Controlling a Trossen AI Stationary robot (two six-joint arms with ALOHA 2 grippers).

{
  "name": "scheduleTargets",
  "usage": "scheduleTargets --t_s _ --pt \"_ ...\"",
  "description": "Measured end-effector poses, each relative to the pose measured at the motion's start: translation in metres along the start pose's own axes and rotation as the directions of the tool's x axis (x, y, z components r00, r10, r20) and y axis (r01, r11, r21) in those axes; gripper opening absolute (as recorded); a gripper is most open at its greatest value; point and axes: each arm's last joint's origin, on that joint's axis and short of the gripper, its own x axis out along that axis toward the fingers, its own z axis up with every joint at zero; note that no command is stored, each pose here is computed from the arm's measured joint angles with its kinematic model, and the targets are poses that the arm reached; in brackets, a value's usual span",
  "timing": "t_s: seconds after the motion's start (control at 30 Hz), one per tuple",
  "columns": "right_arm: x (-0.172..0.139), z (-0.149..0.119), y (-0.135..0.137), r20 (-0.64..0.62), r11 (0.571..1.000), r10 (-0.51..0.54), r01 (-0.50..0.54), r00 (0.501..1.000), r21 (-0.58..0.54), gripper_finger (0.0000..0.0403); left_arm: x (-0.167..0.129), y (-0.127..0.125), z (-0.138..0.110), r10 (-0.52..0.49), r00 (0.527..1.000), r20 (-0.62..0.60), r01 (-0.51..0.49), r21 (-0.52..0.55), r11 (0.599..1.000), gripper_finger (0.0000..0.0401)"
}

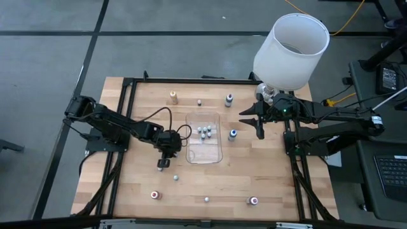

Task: Pick & Place food coloring
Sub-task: Put the small blue food coloring into the transparent bin

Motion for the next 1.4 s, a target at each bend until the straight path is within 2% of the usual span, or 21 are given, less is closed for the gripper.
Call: scheduleTargets --t_s 0.1,0.17,0.3,0.43,0.6,0.83,0.97,1.2,1.4 --pt "0.000 0.000 0.000 0.000 1.000 -0.001 0.001 1.000 0.000 0.0138 -0.009 -0.001 0.000 0.004 1.000 -0.017 -0.005 -0.031 1.000 0.0046" --pt "0.000 0.000 0.000 0.000 1.000 -0.001 0.001 1.000 0.000 0.0138 -0.029 -0.003 0.008 0.018 1.000 -0.022 -0.019 -0.028 0.999 0.0048" --pt "0.000 0.000 0.000 0.000 1.000 -0.001 0.001 1.000 0.000 0.0138 -0.092 -0.004 0.026 0.096 0.995 0.029 -0.096 -0.011 0.995 0.0055" --pt "0.000 0.000 0.000 0.000 1.000 -0.001 0.001 1.000 0.000 0.0138 -0.160 0.003 0.034 0.149 0.978 0.143 -0.140 -0.075 0.987 0.0054" --pt "0.000 0.000 0.000 0.000 1.000 -0.001 0.001 1.000 0.000 0.0138 -0.205 0.014 0.030 0.181 0.954 0.240 -0.146 -0.157 0.977 0.0054" --pt "0.000 0.000 0.000 0.000 1.000 -0.001 0.001 1.000 0.000 0.0138 -0.228 0.022 0.041 0.205 0.934 0.293 -0.170 -0.141 0.975 0.0054" --pt "0.000 0.000 0.000 0.000 1.000 -0.001 0.001 1.000 0.000 0.0138 -0.234 0.030 0.066 0.201 0.932 0.301 -0.182 -0.090 0.979 0.0054" --pt "0.000 0.000 0.000 0.000 1.000 -0.001 0.001 1.000 0.000 0.0138 -0.238 0.044 0.121 0.198 0.948 0.249 -0.213 0.035 0.976 0.0054" --pt "0.000 0.000 0.000 0.000 1.000 -0.001 0.001 1.000 0.000 0.0138 -0.235 0.050 0.142 0.199 0.951 0.236 -0.229 0.107 0.968 0.0054"
